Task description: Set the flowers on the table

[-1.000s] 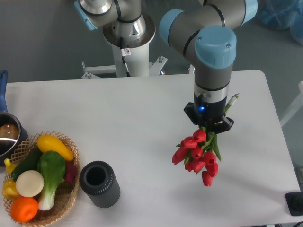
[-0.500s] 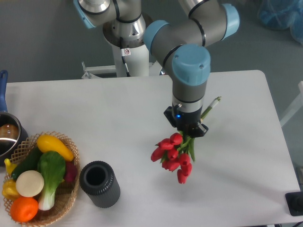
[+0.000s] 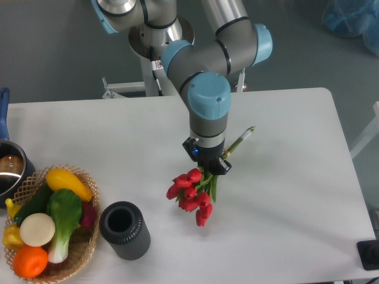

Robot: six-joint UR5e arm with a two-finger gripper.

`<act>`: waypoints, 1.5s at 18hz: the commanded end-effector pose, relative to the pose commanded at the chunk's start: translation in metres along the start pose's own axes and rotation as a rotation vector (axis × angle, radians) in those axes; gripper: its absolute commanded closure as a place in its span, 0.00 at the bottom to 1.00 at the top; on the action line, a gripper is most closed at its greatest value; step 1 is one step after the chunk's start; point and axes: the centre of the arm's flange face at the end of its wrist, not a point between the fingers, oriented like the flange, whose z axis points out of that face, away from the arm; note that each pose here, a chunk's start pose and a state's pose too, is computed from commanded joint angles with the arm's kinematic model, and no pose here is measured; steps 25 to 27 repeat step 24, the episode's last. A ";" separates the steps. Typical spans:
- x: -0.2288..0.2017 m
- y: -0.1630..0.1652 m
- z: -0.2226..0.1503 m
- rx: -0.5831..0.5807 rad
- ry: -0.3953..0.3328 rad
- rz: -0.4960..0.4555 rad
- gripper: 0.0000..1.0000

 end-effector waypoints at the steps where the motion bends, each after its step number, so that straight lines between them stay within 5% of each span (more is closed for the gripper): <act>1: 0.000 0.000 0.001 -0.001 0.001 0.000 0.60; 4: 0.001 0.000 0.001 0.002 -0.001 0.002 0.45; 5: 0.001 -0.001 0.000 0.013 -0.007 0.002 0.35; 6: 0.001 -0.001 0.001 0.021 -0.014 0.000 0.09; 7: 0.000 -0.001 -0.002 0.028 -0.029 -0.002 0.00; 15: -0.015 0.014 -0.038 0.074 -0.152 -0.034 0.00; 27: -0.036 0.058 -0.062 0.082 -0.193 -0.114 0.00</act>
